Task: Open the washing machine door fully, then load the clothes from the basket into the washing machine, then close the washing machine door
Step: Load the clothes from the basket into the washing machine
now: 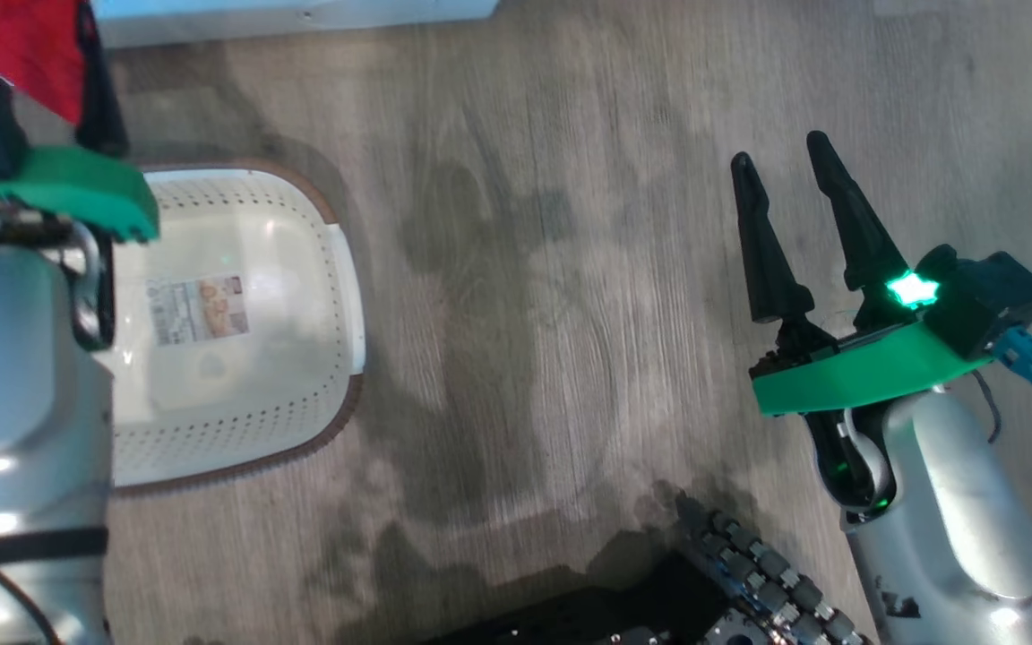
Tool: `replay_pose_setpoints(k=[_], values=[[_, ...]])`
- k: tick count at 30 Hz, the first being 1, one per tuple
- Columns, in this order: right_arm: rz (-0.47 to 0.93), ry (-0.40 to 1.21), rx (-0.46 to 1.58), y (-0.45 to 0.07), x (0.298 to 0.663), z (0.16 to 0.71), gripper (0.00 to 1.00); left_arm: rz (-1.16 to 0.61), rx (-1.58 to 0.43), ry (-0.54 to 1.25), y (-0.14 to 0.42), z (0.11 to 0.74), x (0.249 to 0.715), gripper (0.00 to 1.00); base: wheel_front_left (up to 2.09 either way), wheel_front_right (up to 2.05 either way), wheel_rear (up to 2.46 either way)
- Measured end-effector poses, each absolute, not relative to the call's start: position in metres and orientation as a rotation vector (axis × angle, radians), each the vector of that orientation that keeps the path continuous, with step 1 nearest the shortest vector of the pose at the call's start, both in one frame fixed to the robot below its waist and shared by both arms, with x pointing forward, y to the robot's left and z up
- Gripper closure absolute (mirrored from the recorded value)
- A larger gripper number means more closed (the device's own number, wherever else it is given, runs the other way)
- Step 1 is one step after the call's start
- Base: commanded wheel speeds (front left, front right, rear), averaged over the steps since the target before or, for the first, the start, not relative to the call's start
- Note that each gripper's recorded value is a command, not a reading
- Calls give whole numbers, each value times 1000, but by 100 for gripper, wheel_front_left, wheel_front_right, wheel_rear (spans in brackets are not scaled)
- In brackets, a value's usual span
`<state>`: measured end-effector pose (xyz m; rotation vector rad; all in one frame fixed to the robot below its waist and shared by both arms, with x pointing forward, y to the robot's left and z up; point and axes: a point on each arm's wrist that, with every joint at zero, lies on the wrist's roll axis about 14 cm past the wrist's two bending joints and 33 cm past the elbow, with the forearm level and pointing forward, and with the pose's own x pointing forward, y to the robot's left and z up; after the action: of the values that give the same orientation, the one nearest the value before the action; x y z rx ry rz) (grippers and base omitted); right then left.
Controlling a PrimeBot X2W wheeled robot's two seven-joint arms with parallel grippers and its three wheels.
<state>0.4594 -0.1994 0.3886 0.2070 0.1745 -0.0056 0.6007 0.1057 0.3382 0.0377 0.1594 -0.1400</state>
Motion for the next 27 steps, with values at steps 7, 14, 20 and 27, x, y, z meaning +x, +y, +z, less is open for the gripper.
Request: replay_pose_setpoints(k=[7, 14, 20, 27], values=[[-31, 196, 216, -207, 457, 380, 0, -115, 103, 200, 108, 313, 628, 0, 0, 0, 0], [-46, 199, 210, -213, 457, 378, 0, -128, 122, 231, 99, 297, 642, 0, 0, 0, 0], [-54, 203, 214, -216, 456, 377, 0, -111, 129, 241, 100, 294, 646, 0, 0, 0, 0], [-33, 209, 221, -208, 458, 375, 0, -86, 126, 205, 105, 305, 657, 0, 0, 0, 0]])
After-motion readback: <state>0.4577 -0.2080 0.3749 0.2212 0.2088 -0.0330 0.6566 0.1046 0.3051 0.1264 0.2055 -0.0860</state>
